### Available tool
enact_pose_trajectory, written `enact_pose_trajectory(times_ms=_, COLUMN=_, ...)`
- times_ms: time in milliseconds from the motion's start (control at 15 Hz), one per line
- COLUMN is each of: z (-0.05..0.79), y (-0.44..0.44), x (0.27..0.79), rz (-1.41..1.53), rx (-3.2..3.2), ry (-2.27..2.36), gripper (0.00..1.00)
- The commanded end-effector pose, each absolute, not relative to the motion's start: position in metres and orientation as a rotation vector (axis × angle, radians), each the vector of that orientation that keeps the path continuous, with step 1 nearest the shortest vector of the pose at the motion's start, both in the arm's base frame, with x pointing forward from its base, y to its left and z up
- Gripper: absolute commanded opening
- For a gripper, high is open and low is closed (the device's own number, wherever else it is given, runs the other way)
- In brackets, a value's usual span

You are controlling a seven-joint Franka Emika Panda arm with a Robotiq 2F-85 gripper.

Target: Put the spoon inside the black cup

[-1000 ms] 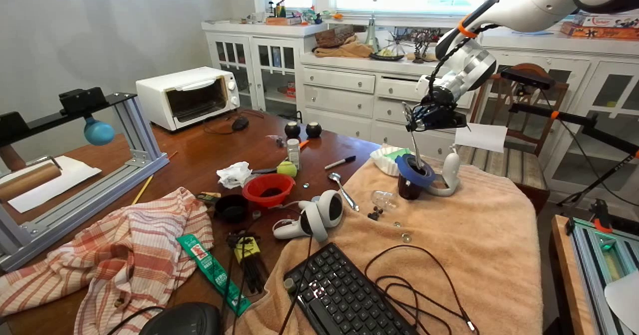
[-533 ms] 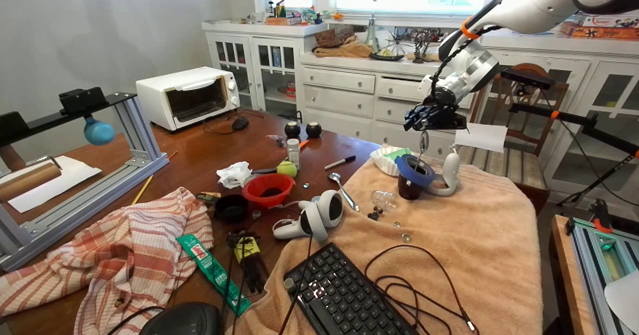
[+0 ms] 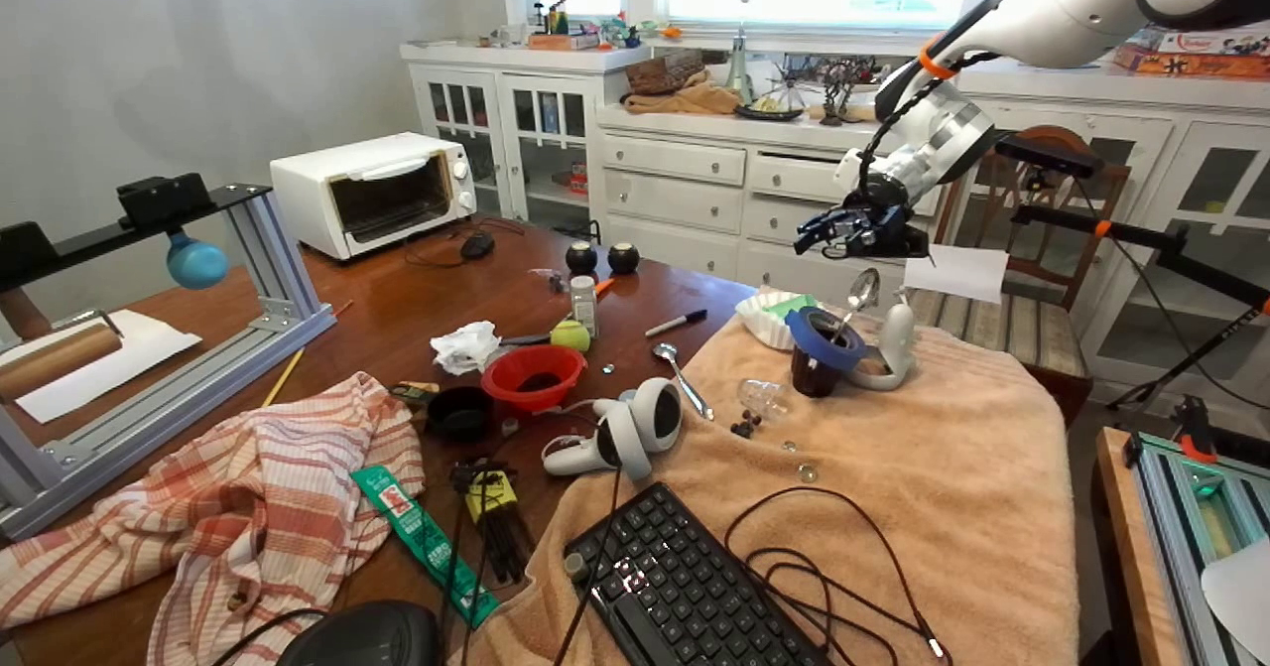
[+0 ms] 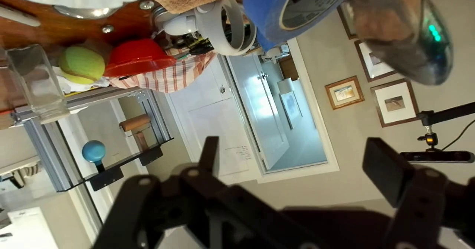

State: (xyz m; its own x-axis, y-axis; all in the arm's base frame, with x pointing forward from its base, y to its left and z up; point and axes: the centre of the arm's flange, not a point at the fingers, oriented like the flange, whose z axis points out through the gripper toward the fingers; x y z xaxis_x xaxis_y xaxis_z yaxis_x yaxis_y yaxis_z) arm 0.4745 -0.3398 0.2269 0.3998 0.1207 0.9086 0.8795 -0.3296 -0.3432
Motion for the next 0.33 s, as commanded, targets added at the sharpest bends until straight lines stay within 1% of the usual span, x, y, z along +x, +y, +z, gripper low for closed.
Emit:
enact_pose_trajectory(times_ms=0, z=0.243, y=-0.348, x=0.476, rz=-1.125, rx=-1.738, ry=-0.867, gripper=1.00)
enact_pose_trajectory(times_ms=67, z=0.233, y=-0.345, x=0.477, rz=-1.074, rx=-1.730, ry=-0.871, gripper=1.00)
enact_pose_trajectory(times_ms=267, z=0.242, y=-0.350, x=0.477, rz=-1.107, rx=-1.735, ry=-0.869, gripper=1.00)
